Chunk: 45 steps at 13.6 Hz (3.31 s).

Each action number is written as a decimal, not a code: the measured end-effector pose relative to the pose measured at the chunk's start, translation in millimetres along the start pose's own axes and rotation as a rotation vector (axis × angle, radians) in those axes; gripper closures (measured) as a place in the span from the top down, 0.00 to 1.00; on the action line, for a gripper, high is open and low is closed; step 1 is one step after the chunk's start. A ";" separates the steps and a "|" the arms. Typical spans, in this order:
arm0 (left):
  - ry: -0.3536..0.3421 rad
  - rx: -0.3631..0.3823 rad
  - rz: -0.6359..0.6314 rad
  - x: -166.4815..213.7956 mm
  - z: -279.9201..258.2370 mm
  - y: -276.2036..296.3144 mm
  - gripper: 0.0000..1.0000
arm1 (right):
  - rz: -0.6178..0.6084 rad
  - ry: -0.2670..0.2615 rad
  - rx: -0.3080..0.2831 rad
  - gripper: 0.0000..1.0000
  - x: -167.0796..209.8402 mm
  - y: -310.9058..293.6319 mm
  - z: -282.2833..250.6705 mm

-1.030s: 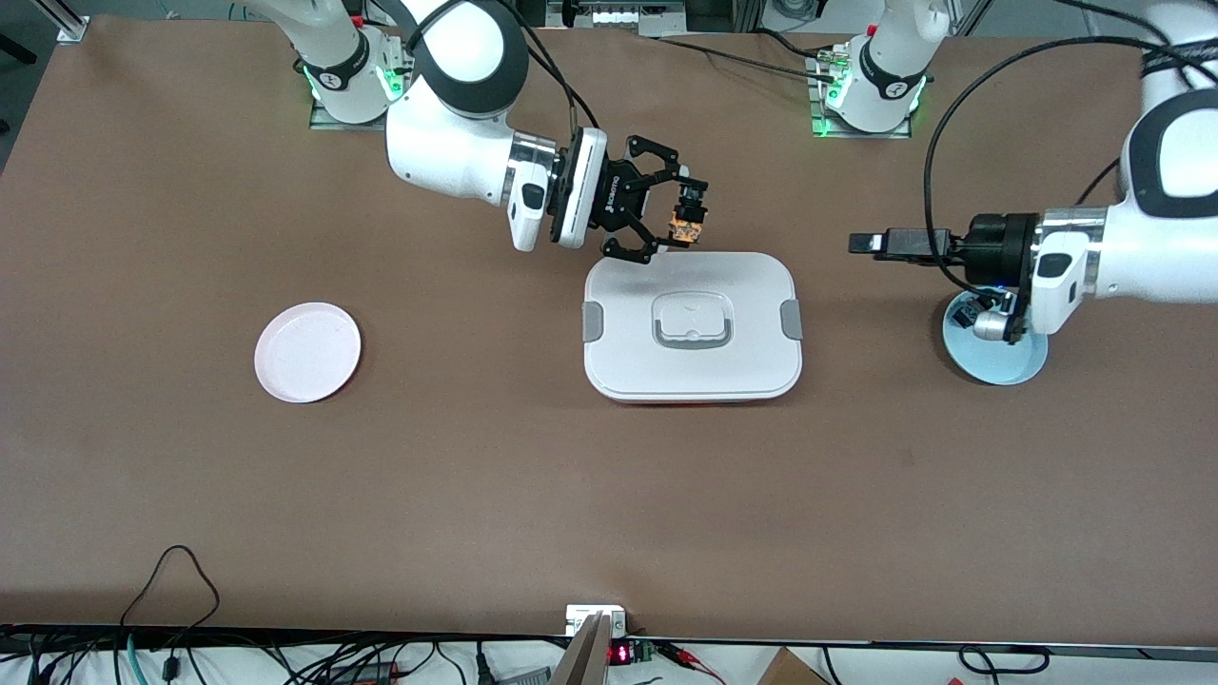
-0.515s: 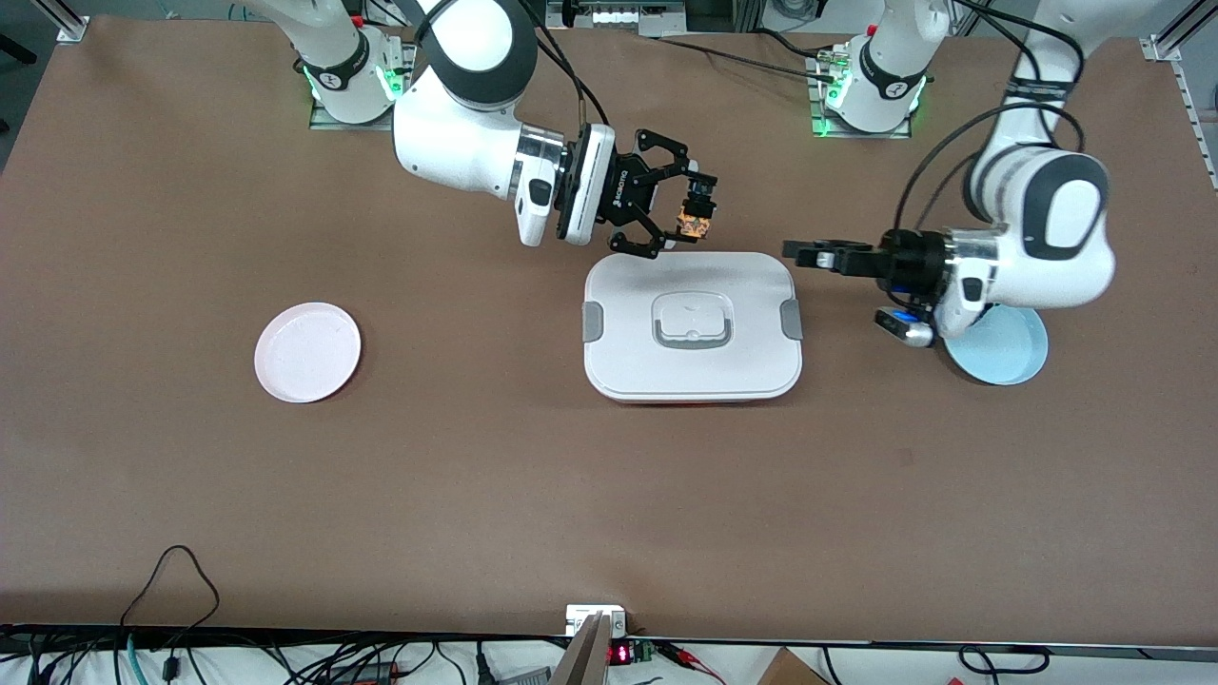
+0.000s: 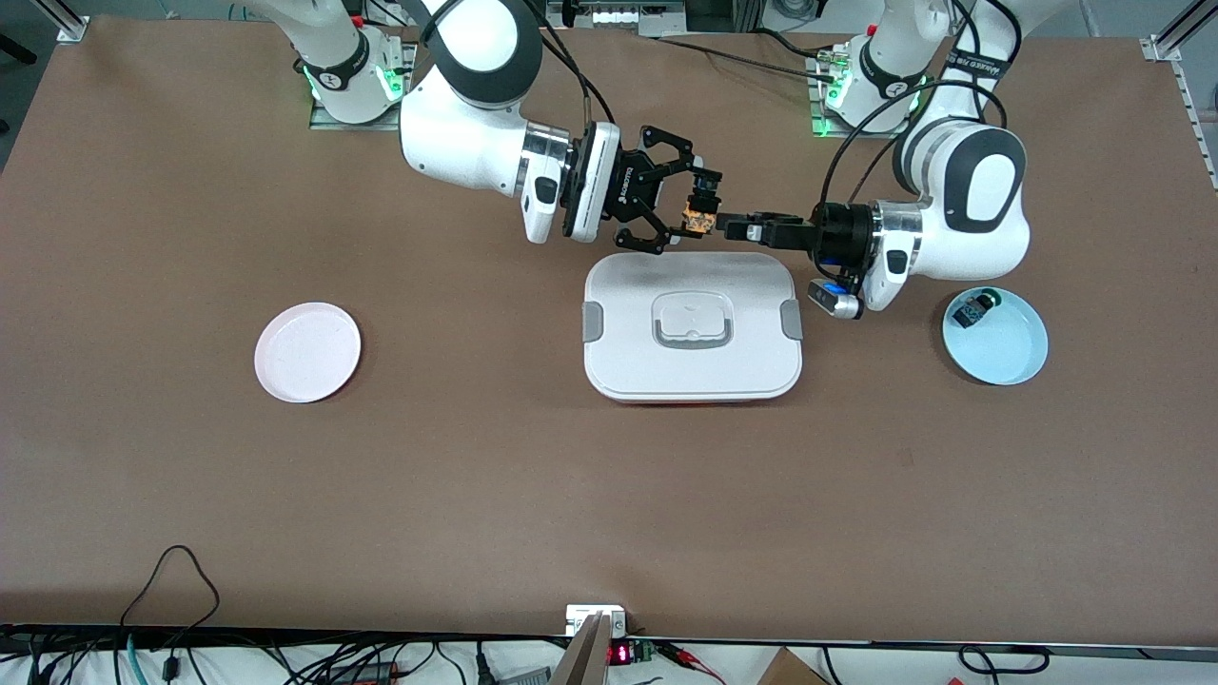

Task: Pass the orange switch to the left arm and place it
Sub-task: 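Bring the switch toward the left gripper while the left gripper reaches it, then grasp the switch with the left gripper and open the right gripper, then carry the switch to the blue plate while the right gripper withdraws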

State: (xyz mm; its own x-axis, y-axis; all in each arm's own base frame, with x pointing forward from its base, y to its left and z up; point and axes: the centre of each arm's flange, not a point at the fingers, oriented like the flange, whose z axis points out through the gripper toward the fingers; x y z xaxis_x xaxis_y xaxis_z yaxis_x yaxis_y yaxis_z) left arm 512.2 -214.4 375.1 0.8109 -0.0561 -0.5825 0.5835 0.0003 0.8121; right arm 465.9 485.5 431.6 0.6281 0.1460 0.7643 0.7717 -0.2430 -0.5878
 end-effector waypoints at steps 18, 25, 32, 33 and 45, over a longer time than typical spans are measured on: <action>-0.039 -0.040 -0.027 -8.8 27.8 -6.7 0.33 | 0.002 0.007 -0.010 0.98 2.9 2.9 -1.9; 0.008 0.372 0.194 -2.6 -32.7 45.6 0.33 | -0.044 0.054 -0.115 1.00 44.9 73.4 -88.1; 0.008 1.107 0.477 10.8 -91.7 68.6 0.33 | -0.007 -0.135 -0.138 1.00 35.6 151.4 -223.4; -0.020 1.200 0.518 15.3 -104.6 64.7 0.33 | 0.013 -0.171 -0.145 1.00 38.0 154.0 -238.7; -0.486 1.707 1.021 92.9 -319.6 -22.7 0.33 | 0.255 -0.650 -0.564 1.00 65.5 160.3 -422.6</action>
State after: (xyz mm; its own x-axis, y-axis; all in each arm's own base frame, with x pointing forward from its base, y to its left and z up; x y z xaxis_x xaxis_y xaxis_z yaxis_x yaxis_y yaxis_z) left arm 588.8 99.6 292.0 0.5033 -0.8471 -0.1706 -0.8388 -0.5264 0.1391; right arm 588.5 50.8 499.6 0.8387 0.4953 0.2266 0.5445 -0.7522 -0.3711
